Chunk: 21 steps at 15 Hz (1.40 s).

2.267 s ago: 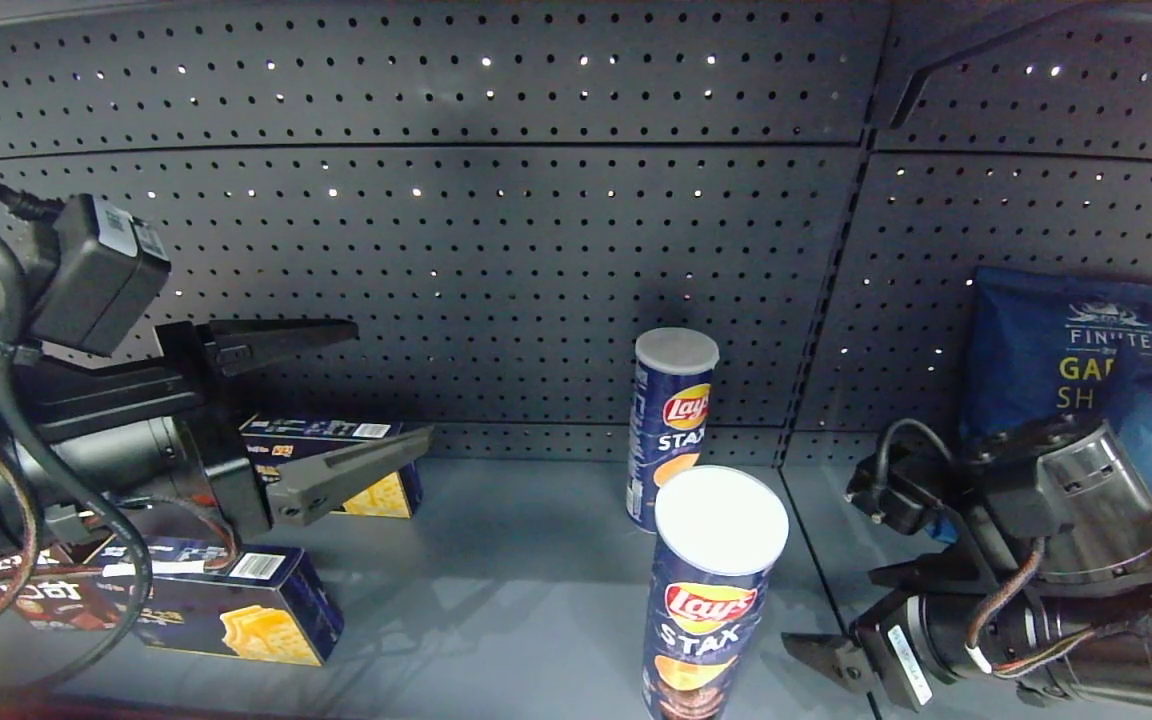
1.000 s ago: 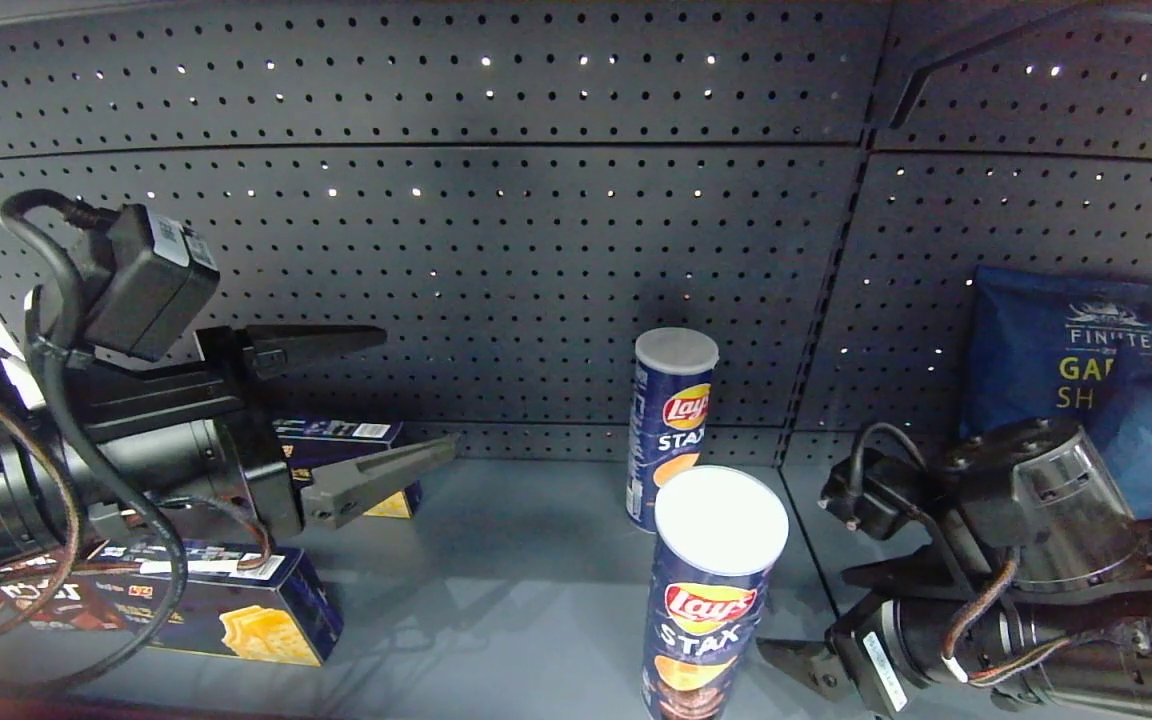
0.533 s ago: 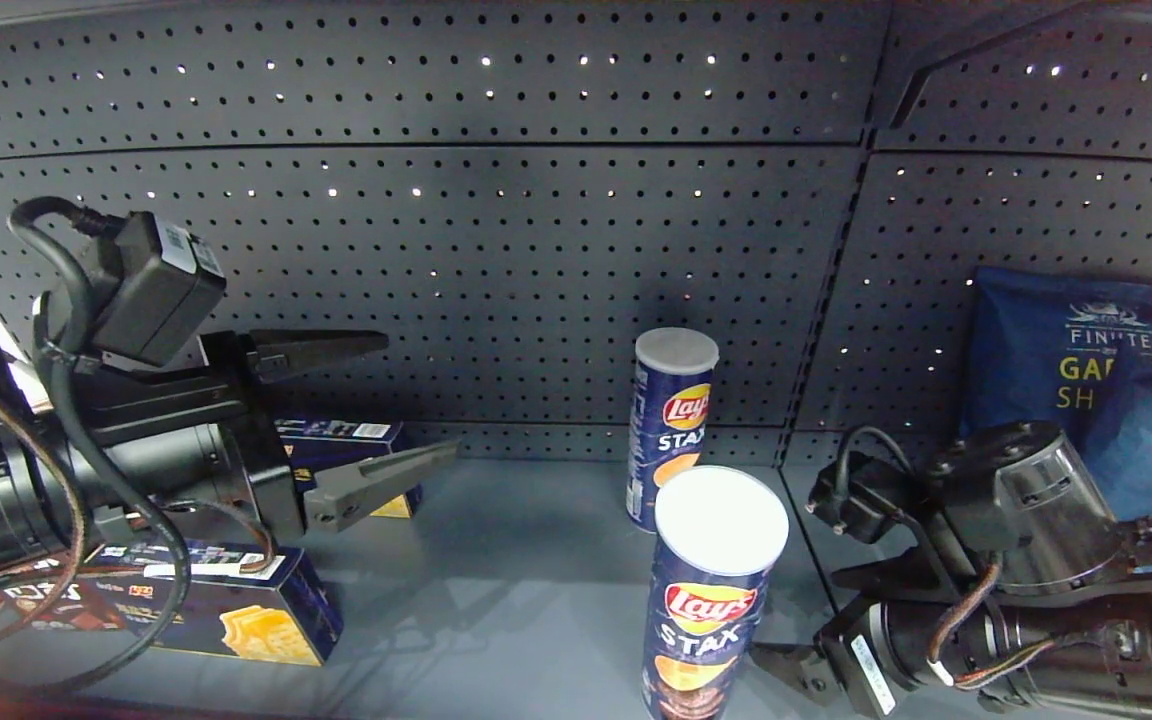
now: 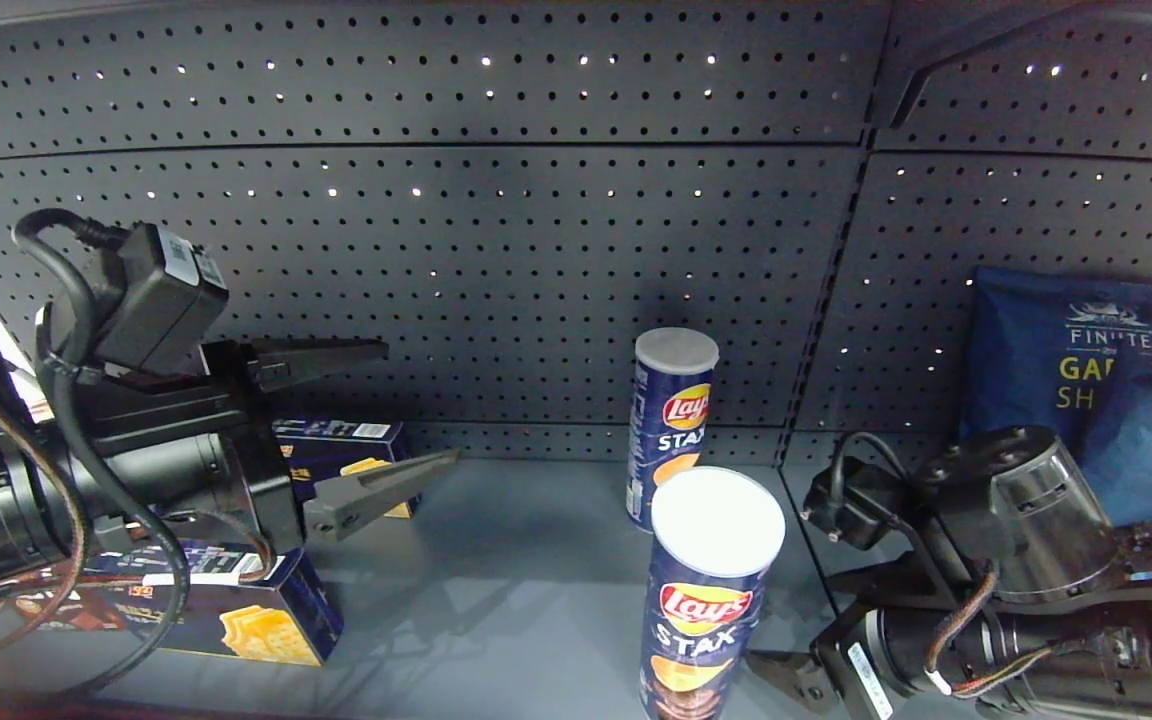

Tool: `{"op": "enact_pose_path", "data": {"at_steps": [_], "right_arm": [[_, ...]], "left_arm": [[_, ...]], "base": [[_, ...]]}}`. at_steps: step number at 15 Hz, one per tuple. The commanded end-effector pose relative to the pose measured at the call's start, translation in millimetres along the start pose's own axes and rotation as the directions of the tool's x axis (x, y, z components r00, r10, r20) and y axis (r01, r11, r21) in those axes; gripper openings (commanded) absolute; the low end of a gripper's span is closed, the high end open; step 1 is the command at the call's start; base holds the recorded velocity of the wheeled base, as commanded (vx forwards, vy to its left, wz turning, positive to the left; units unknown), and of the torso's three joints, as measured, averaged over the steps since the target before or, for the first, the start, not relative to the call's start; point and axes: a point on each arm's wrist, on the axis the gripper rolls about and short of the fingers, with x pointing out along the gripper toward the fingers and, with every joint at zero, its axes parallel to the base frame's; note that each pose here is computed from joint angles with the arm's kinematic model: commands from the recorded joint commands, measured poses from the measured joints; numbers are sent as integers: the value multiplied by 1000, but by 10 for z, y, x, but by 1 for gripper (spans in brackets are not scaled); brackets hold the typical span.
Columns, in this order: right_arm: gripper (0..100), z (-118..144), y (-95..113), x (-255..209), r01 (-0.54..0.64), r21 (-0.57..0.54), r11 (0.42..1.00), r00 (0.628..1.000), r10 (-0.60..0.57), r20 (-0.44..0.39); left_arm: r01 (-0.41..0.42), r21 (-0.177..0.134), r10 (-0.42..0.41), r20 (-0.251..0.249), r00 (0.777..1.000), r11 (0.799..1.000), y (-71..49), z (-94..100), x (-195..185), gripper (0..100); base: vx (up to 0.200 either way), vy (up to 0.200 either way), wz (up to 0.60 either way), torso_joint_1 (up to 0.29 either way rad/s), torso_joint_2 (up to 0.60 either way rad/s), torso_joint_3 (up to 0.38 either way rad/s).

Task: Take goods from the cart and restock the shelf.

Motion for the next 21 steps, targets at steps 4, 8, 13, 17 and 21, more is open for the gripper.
{"op": "enact_pose_path", "data": {"at_steps": [4, 8, 13, 17, 21], "right_arm": [[100, 8, 15, 8, -4, -3, 1000, 1000, 4, 0], [100, 10, 16, 16, -4, -4, 1000, 1000, 4, -1], [100, 46, 25, 61, -3, -3, 1000, 1000, 3, 2], [100, 12, 22, 61, 0, -5, 1000, 1000, 0, -9], [100, -181, -154, -229, 37, 40, 999, 999, -38, 23]], "left_arm": [[2, 0, -2, -1, 1000, 1000, -8, -3, -5, 100], [1, 0, -1, 1, 1000, 1000, -7, -1, -5, 100], [1, -1, -1, -2, 1000, 1000, -5, -10, -4, 100], [3, -7, -3, -11, 1000, 1000, -17, -40, -10, 100], [7, -15, -7, -24, 1000, 1000, -129, -124, -150, 100]], "base": [[0, 0, 0, 0, 0, 0], [0, 0, 0, 0, 0, 0], [0, 0, 0, 0, 0, 0], [0, 0, 0, 0, 0, 0], [0, 0, 0, 0, 0, 0]]}}
